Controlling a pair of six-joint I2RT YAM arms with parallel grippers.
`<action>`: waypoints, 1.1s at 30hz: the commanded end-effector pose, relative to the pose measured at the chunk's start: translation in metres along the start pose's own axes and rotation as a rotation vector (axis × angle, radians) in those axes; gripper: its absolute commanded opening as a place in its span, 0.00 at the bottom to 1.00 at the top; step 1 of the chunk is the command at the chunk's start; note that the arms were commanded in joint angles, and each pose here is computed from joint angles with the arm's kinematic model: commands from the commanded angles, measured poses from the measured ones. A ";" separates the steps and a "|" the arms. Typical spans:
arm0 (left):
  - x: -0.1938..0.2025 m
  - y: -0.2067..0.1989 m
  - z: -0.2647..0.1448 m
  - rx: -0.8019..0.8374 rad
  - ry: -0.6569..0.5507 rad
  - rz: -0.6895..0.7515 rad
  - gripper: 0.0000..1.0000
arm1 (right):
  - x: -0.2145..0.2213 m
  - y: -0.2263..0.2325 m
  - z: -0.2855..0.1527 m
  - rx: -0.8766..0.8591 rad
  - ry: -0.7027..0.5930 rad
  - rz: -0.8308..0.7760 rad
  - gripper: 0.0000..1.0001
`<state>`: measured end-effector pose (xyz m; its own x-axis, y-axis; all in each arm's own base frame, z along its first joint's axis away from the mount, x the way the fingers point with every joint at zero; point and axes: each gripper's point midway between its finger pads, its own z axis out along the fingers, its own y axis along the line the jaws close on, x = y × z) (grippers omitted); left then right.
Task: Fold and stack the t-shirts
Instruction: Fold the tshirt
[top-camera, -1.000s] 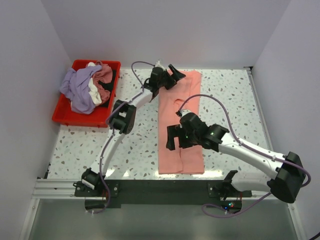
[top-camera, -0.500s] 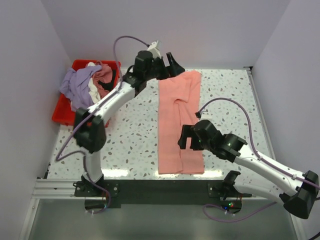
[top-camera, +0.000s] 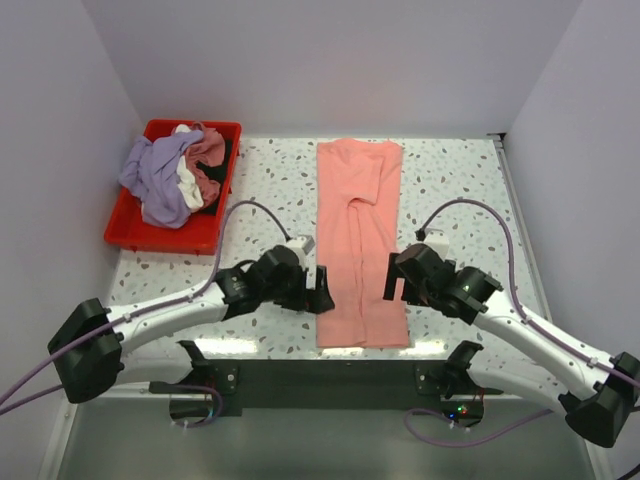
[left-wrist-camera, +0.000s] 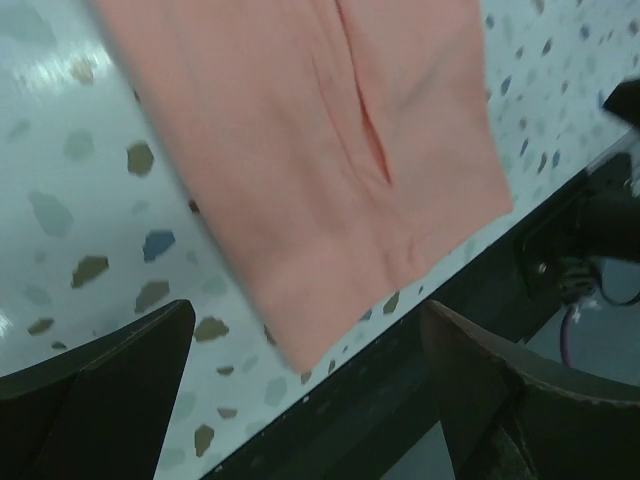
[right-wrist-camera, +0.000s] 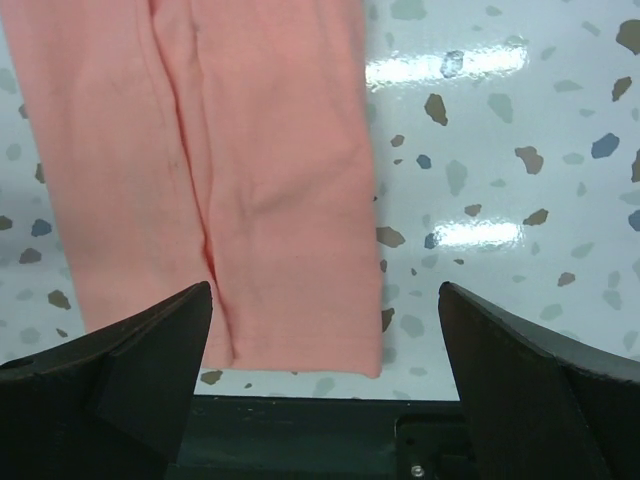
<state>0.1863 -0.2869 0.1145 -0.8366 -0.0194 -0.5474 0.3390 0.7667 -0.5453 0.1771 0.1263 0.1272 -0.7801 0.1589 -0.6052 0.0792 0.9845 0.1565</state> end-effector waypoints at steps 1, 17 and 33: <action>0.041 -0.001 -0.017 -0.031 0.077 -0.033 1.00 | 0.000 -0.021 -0.001 0.073 -0.005 0.016 0.99; 0.104 -0.003 0.012 -0.017 0.271 0.002 0.69 | 0.036 -0.025 0.019 0.028 0.091 0.042 0.99; 0.122 0.002 0.030 -0.033 0.340 0.013 0.40 | 0.046 -0.027 0.026 0.038 0.121 0.061 0.99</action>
<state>0.0940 -0.2877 0.0194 -0.9420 0.1896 -0.2767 0.3056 0.8254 -0.4746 0.1535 0.1048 0.0790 -0.8431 0.1863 -0.5044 0.1343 0.9813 0.1381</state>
